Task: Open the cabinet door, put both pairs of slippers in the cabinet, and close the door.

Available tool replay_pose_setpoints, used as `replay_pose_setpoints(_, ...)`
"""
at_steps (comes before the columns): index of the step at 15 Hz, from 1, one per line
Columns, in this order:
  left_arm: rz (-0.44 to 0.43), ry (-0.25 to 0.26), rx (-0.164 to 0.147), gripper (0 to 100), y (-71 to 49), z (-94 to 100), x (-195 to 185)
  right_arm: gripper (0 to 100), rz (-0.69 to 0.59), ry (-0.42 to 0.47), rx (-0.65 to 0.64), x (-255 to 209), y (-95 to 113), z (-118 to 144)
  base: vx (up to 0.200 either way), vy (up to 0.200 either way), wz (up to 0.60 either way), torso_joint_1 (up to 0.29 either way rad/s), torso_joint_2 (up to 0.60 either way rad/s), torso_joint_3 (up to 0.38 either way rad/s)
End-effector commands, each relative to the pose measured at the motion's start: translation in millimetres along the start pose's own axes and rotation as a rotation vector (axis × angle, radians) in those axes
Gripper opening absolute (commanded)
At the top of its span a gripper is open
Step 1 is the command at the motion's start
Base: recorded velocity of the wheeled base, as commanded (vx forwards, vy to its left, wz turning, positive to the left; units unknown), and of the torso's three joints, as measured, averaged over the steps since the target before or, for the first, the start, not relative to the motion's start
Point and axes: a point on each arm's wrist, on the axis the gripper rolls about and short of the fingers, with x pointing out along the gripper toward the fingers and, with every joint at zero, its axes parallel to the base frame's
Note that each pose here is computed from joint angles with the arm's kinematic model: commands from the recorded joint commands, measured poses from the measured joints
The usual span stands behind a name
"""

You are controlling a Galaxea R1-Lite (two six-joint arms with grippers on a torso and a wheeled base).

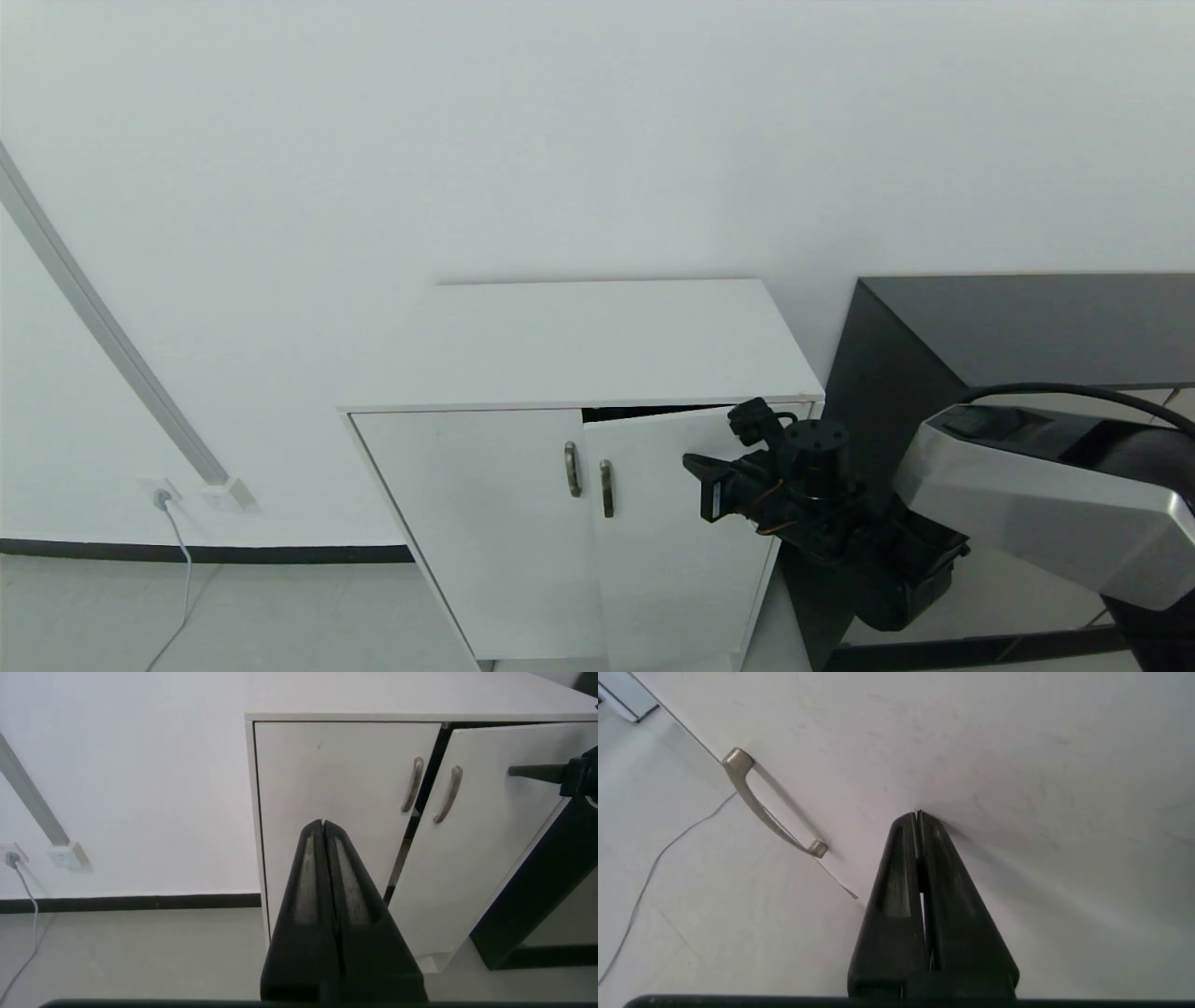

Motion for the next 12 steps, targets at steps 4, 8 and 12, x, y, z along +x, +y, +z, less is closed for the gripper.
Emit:
replay_pose_setpoints(4, 0.000, 0.000, -0.001, 0, 0.0, 0.0, 0.0, 0, -0.013, -0.006, 0.003, 4.6, -7.7, -2.4, 0.000, 0.000, 0.00, 0.000, 0.00, 0.000)
replay_pose_setpoints(8, 0.000, 0.000, -0.001, 0, 0.0, 0.0, 0.0, 0, -0.016, -0.016, 0.002, 6.0, -9.1, -0.3, 0.000, 0.000, 0.00, 0.000, 0.00, 0.000)
replay_pose_setpoints(12, 0.000, 0.000, -0.001, 0, 0.0, 0.0, 0.0, 0, -0.018, -0.021, 0.002, 7.9, -10.6, 0.5, 0.000, 0.000, 0.00, 0.000, 0.00, 0.000)
